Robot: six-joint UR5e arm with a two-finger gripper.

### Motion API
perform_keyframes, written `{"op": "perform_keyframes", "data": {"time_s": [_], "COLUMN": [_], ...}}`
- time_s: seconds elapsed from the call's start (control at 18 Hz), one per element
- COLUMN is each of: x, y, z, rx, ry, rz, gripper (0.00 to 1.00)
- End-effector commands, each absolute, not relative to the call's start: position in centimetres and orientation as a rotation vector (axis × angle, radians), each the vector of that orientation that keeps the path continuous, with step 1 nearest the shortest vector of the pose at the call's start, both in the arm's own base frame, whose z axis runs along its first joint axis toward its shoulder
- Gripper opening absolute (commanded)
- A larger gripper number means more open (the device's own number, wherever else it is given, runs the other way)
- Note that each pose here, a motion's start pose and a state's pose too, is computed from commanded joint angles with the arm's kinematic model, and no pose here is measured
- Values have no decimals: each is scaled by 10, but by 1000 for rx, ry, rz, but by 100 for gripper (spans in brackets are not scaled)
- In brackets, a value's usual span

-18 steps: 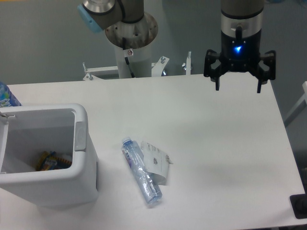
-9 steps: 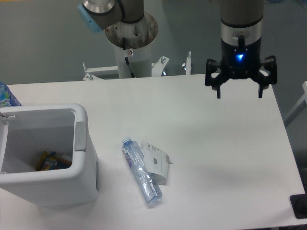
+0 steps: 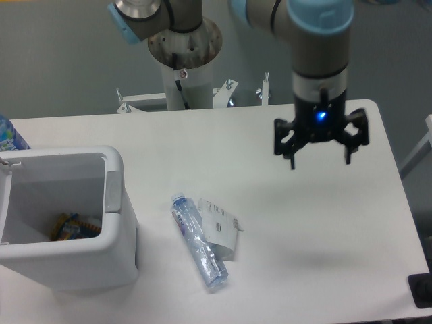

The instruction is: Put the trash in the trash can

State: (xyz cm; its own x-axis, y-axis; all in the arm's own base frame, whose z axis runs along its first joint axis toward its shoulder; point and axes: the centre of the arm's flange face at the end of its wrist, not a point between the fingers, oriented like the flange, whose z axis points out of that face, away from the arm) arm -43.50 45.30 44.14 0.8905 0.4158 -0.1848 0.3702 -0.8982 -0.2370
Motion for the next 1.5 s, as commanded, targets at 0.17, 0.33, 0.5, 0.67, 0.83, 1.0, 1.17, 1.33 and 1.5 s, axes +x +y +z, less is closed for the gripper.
{"op": "perform_keyframes", "data": {"time_s": [0.17,0.33,0.5,0.67,0.83,1.0,1.17,1.33,1.5], "x": [-422,-408,-398,-387,-377,-366,-353,-347,-339], "y": [467,486,505,524,540,553,569,576,583], "z": [428,405,378,346,322,307,283,270,259], "rx": [-2833,-2866,-2899,-2934,-2963,-2969,-2987,-2990,-3008], "ry": [-709,-680,-674,-701,-704,-726,-755,-761,-749], "rz": [307,254,196,147,110,73,47,41,31], "gripper": [100,100,100,100,100,100,100,100,100]}}
